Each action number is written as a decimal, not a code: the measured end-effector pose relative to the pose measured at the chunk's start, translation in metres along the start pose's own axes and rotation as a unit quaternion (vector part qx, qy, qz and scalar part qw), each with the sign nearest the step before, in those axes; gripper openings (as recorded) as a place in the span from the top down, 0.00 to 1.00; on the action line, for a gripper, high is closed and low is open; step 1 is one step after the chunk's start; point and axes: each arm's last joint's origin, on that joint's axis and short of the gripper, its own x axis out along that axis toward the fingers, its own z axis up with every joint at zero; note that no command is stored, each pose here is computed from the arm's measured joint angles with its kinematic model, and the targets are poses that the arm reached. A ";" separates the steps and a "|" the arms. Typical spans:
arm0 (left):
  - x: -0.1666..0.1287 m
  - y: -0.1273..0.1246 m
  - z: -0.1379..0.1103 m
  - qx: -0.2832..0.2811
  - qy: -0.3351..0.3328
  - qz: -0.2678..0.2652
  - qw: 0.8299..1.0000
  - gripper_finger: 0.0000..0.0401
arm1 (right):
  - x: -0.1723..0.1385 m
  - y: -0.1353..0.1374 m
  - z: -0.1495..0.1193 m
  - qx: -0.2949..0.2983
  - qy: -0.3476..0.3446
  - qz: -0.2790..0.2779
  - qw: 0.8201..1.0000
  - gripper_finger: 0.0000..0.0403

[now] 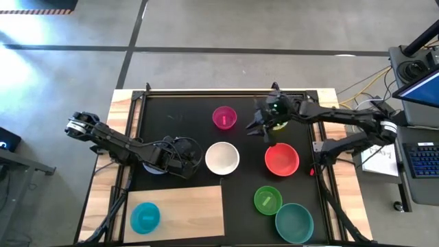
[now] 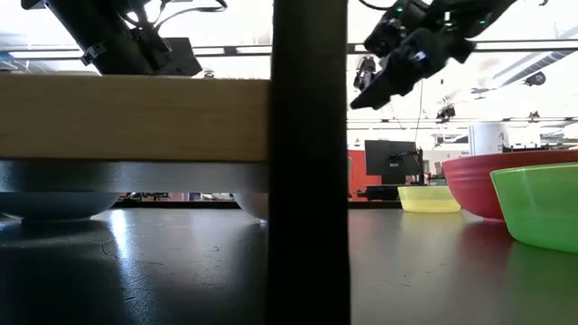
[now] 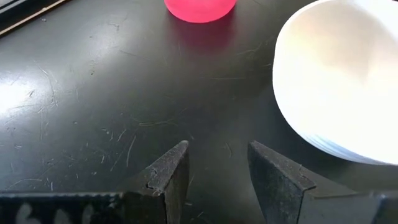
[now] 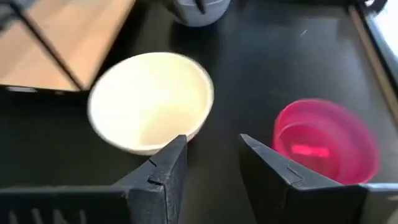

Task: Place and stack bowls onto a shelf
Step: Stack the pink bowl on top of the blue bowl on the shelf

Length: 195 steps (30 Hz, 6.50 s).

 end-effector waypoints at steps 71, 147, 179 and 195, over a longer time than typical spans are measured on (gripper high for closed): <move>-0.043 -0.042 0.045 0.377 -0.138 -0.070 0.913 0.64 | 0.037 -0.004 0.076 -0.035 0.129 0.208 0.969 0.98; -0.051 -0.093 0.083 0.350 -0.255 -0.470 0.769 1.00 | -0.023 0.121 0.178 -0.213 0.067 0.147 0.964 0.53; -0.236 -0.083 -0.055 0.063 0.206 -0.144 0.966 1.00 | -0.079 0.124 0.147 0.132 0.247 0.024 0.960 0.59; -0.241 -0.113 -0.107 0.059 0.230 -0.032 0.971 1.00 | -0.099 0.133 0.105 0.213 0.309 -0.026 0.926 0.60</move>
